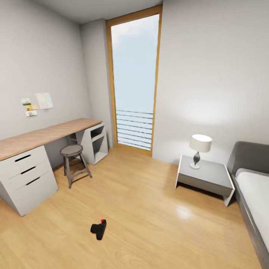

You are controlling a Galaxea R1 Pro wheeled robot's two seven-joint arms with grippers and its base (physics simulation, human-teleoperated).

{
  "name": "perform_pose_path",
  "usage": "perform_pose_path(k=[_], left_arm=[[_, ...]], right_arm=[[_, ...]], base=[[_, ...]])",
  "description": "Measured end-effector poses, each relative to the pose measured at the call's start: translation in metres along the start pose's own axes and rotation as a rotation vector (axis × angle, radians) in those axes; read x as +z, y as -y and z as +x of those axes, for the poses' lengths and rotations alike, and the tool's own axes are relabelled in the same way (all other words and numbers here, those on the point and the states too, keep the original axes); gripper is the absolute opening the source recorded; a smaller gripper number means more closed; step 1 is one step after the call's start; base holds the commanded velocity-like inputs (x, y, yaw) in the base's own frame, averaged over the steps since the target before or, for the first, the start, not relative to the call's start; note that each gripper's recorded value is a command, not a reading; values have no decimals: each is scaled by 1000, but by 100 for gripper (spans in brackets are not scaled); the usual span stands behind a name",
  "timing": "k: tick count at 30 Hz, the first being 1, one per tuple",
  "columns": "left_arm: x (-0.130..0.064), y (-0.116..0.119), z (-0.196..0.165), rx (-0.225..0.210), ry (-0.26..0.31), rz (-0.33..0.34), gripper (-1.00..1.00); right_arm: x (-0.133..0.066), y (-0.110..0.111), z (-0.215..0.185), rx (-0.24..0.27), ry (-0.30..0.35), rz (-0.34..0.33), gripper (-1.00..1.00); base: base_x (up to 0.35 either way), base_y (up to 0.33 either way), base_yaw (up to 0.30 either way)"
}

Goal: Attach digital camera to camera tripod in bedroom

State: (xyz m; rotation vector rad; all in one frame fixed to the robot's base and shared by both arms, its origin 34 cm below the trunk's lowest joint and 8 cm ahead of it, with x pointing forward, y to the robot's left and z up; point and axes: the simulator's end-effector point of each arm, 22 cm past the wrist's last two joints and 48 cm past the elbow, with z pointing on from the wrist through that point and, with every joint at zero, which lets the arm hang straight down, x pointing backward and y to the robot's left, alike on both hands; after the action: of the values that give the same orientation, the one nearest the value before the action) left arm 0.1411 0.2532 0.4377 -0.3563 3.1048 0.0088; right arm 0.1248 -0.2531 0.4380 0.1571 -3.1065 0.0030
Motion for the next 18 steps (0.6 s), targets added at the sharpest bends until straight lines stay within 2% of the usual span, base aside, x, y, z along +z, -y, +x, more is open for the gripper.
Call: perform_pose_path(k=[12, 18], left_arm=[[0, 0, 0, 0, 0, 0, 100], [0, 0, 0, 0, 0, 0, 100]], right_arm=[[0, 1, 0, 0, 0, 1, 100], [0, 1, 0, 1, 0, 1, 100]], base=[[293, -128, 266], [296, -121, 95]])
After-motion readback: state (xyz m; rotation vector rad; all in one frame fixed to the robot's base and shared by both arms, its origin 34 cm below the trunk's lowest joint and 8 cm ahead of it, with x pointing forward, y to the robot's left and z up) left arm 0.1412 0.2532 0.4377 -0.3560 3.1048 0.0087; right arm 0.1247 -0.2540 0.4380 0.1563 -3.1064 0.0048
